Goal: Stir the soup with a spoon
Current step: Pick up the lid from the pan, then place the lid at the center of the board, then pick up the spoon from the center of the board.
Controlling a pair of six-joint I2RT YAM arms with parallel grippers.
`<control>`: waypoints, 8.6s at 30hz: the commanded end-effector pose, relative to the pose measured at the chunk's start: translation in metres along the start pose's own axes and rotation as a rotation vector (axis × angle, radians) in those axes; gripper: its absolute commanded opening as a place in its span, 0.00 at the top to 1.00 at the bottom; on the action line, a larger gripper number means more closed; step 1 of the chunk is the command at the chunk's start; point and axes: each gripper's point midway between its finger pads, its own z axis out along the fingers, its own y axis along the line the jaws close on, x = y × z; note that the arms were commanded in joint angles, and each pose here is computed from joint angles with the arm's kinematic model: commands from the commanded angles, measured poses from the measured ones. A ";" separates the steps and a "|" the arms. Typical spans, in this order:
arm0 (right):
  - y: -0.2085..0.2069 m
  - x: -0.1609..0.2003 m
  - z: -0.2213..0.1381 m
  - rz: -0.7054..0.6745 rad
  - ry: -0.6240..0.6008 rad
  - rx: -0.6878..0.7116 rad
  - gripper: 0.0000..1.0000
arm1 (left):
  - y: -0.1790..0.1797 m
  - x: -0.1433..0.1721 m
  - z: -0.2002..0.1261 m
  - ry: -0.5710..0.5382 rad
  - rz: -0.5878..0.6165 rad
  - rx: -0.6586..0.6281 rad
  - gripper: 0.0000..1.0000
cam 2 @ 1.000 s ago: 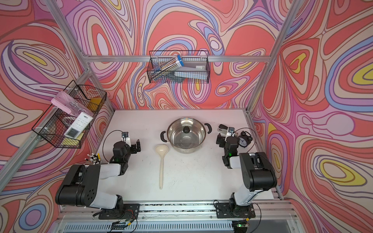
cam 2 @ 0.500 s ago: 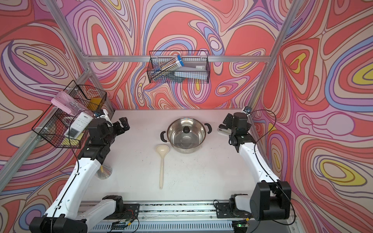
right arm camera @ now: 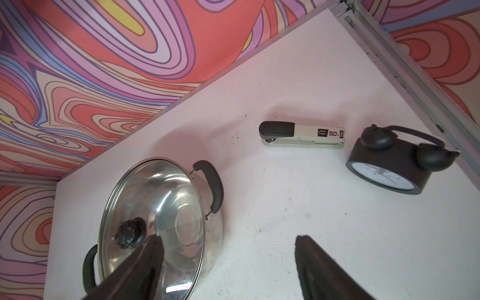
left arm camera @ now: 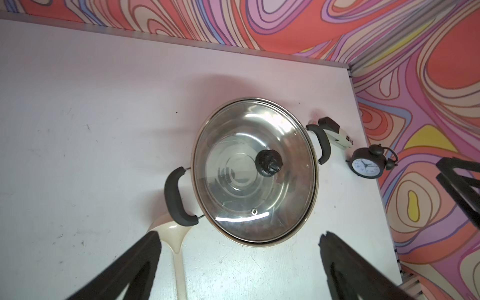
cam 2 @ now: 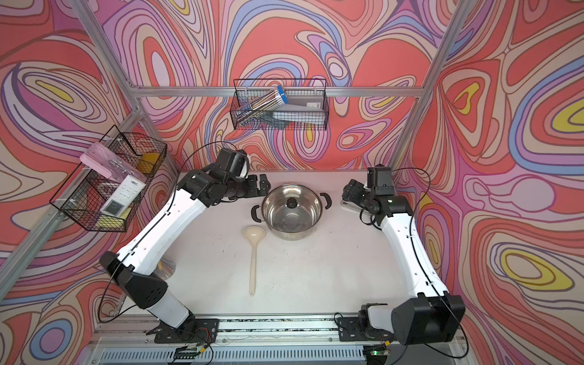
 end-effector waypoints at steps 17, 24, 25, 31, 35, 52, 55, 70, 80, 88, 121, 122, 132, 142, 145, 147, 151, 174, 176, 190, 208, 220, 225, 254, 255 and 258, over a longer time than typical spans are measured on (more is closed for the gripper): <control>0.035 0.039 -0.035 0.008 0.137 -0.055 0.17 | -0.031 0.048 0.114 0.205 0.237 -0.229 0.11; 0.032 0.044 -0.035 0.002 0.154 -0.041 0.17 | -0.041 0.049 0.142 0.171 0.241 -0.203 0.20; 0.031 0.044 -0.036 0.001 0.156 -0.040 0.17 | -0.040 0.050 0.145 0.172 0.239 -0.204 0.21; 0.038 0.043 -0.039 -0.005 0.155 -0.077 0.16 | -0.044 0.049 0.160 0.149 0.231 -0.187 0.24; 0.039 0.047 -0.036 -0.007 0.175 -0.081 0.16 | -0.047 0.049 0.170 0.136 0.217 -0.180 0.27; 0.036 0.052 -0.027 -0.017 0.199 -0.071 0.15 | -0.034 0.061 0.188 0.159 0.196 -0.243 0.38; 0.036 0.051 -0.025 -0.025 0.198 -0.063 0.15 | -0.030 0.062 0.187 0.147 0.195 -0.261 0.39; 0.034 0.049 -0.021 -0.040 0.197 -0.045 0.14 | -0.045 0.049 0.173 0.103 0.184 -0.198 0.71; 0.036 0.044 -0.019 -0.046 0.189 -0.044 0.14 | -0.065 -0.018 0.104 -0.130 0.186 -0.145 0.78; 0.049 0.037 -0.012 -0.049 0.191 -0.087 0.14 | -0.021 -0.062 0.043 -0.250 0.117 -0.216 0.82; 0.166 0.097 0.056 -0.275 0.409 -0.262 0.14 | 0.312 0.012 0.112 -0.045 -0.342 -0.631 0.83; 0.166 0.098 0.059 -0.275 0.413 -0.257 0.14 | 0.315 0.014 0.116 -0.038 -0.350 -0.630 0.82; 0.174 0.106 0.082 -0.254 0.443 -0.235 0.14 | 0.333 0.041 0.154 0.056 -0.388 -0.605 0.73; 0.191 0.102 0.079 -0.266 0.412 -0.257 0.14 | 0.330 0.059 0.149 0.094 -0.402 -0.596 0.23; 0.195 0.099 0.068 -0.279 0.387 -0.266 0.13 | 0.322 0.051 0.129 0.052 -0.403 -0.580 0.20; 0.197 0.099 0.058 -0.289 0.367 -0.270 0.13 | 0.314 0.046 0.113 0.029 -0.411 -0.561 0.19; 0.198 0.098 0.035 -0.323 0.302 -0.273 0.11 | 0.290 0.048 0.078 -0.006 -0.430 -0.492 0.19; 0.175 0.142 -0.037 -0.294 0.270 -0.349 0.12 | 0.130 0.255 0.035 0.282 -0.312 0.050 0.44; 0.172 0.144 -0.040 -0.283 0.266 -0.344 0.12 | 0.123 0.257 0.044 0.325 -0.273 0.051 0.46; 0.155 0.137 -0.058 -0.249 0.228 -0.303 0.11 | 0.115 0.277 0.086 0.436 -0.188 0.025 0.53; 0.159 0.132 -0.059 -0.261 0.225 -0.300 0.11 | 0.122 0.296 0.114 0.478 -0.161 -0.086 0.59; 0.150 0.131 -0.066 -0.259 0.213 -0.290 0.11 | 0.130 0.321 0.116 0.526 -0.183 -0.113 0.93; 0.153 0.130 -0.067 -0.251 0.203 -0.309 0.11 | 0.138 0.325 0.102 0.515 -0.205 -0.140 1.00; 0.238 0.123 -0.080 -0.289 0.212 -0.658 0.11 | 0.067 0.130 -0.076 -0.054 -0.214 0.086 1.00; 0.242 0.123 -0.083 -0.278 0.214 -0.693 0.11 | 0.058 0.119 -0.080 -0.073 -0.221 0.119 1.00; 0.257 0.121 -0.094 -0.239 0.204 -0.802 0.11 | 0.031 0.092 -0.088 -0.117 -0.246 0.218 1.00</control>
